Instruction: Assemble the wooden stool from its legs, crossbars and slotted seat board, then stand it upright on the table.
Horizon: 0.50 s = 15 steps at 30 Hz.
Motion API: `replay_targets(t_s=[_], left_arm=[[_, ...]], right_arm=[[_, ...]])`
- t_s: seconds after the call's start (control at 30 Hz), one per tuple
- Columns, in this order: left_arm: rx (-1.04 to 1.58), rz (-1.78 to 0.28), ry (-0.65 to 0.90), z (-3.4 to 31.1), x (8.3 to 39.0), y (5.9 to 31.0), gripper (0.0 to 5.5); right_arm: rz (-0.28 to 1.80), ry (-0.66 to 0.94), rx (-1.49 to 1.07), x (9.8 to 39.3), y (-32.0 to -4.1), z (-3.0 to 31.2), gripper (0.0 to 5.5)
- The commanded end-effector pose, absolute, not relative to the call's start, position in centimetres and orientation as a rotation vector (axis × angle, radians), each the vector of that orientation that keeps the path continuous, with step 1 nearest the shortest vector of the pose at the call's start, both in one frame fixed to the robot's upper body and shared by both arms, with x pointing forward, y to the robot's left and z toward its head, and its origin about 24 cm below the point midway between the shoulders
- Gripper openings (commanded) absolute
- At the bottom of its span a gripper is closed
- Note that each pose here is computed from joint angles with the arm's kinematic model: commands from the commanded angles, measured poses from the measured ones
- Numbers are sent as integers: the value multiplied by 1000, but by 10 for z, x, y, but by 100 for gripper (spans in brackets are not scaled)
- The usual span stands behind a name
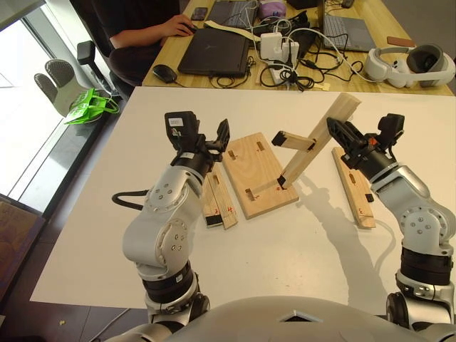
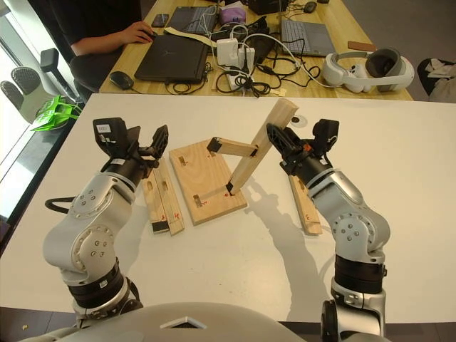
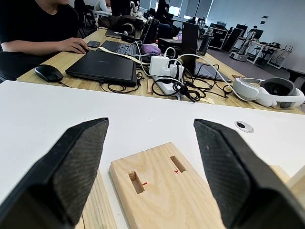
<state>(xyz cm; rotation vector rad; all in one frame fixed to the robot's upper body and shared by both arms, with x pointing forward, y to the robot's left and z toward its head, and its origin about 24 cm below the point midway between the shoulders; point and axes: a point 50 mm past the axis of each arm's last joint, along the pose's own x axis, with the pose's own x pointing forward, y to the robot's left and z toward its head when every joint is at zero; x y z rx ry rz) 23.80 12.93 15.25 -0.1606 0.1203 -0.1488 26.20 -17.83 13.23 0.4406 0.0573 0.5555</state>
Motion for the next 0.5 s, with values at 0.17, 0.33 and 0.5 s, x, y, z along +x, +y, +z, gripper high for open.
replay_targets(t_s=[0.17, 0.33, 0.5], left_arm=[[-145, -141, 113, 155, 239, 131, 329], [-136, -140, 107, 156, 240, 131, 329], [-131, -130, 99, 156, 239, 132, 329]], right_arm=[[587, 36, 182, 256, -170, 133, 102], [590, 52, 177, 253, -171, 129, 102], [574, 73, 193, 249, -179, 123, 102]])
